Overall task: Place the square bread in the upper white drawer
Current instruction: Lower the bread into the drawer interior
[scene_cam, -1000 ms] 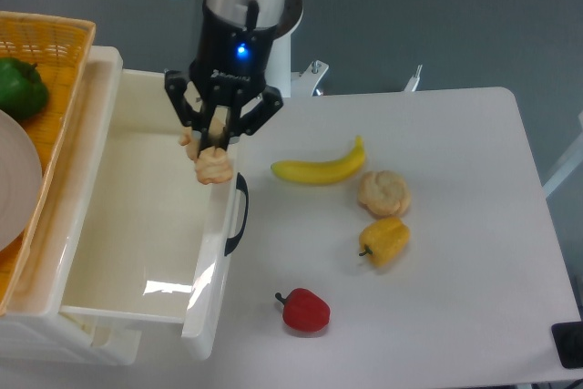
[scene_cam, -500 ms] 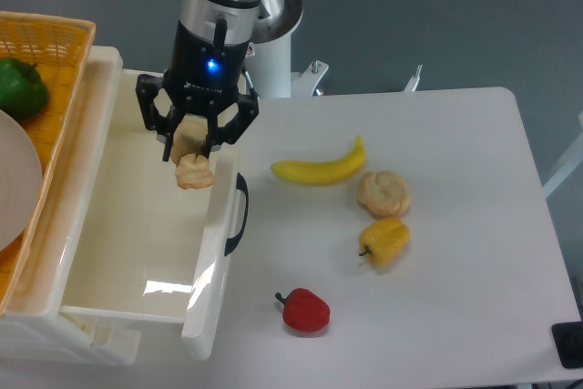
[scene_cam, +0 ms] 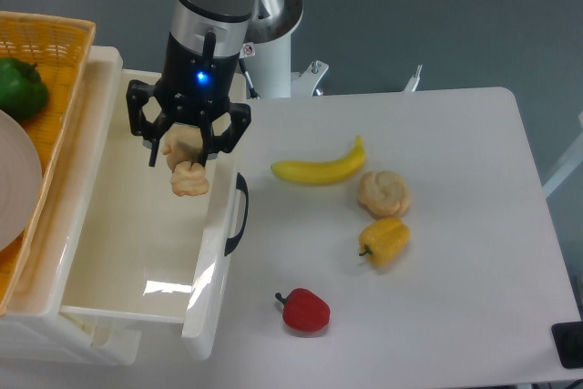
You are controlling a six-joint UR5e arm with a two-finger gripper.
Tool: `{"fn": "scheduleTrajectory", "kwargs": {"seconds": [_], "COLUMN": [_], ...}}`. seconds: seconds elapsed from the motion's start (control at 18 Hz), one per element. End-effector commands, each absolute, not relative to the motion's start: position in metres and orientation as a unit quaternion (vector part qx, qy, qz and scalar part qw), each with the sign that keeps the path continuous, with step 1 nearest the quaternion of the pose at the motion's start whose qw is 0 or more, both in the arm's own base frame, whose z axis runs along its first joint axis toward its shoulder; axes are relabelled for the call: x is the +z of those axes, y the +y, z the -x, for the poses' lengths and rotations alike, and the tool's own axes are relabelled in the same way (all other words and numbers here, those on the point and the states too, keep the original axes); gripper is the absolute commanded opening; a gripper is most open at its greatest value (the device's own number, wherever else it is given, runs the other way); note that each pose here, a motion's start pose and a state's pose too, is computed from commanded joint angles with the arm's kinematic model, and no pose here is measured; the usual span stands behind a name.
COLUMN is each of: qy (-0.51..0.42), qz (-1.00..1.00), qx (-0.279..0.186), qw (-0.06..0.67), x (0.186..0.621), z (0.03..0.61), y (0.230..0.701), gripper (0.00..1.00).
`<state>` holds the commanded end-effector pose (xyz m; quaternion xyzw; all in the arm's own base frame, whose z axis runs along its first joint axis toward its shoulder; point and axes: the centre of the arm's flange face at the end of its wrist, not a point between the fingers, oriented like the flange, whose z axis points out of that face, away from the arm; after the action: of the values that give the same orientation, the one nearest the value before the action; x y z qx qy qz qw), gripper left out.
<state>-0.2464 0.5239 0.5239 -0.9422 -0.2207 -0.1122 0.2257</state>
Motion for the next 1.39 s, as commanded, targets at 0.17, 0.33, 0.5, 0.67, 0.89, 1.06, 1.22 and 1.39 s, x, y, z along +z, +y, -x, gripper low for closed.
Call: {"fn": "scheduleTrajectory", "kwargs": {"seconds": [0.17, 0.33, 0.5, 0.67, 0.89, 1.06, 1.22, 1.39], "qy": [-0.218, -0.209, -0.206, -0.201, -0.193, -0.193, -0.193, -0.19], "qz": [0.943, 0.945, 0.946, 0.948, 0.95, 0.95, 0.951, 0.952], "qx": [-0.112, -0.114, -0.117, -0.121, -0.123, -0.126, -0.126, -0.127], "qw": [0.226, 0.225, 0.22, 0.215, 0.214, 0.208, 0.208, 0.204], "x": [0.521, 0.52, 0.513, 0.505, 0.498, 0.491, 0.49, 0.484], "z": [0.247, 0.239, 0.236, 0.232, 0.227, 0.228, 0.228, 0.231], "y": [0.526, 0.532, 0.537, 0.545, 0.554, 0.557, 0.557, 0.56], "gripper": [0.91, 0.92, 0.96, 0.96, 0.99, 0.99, 0.99, 1.0]}}
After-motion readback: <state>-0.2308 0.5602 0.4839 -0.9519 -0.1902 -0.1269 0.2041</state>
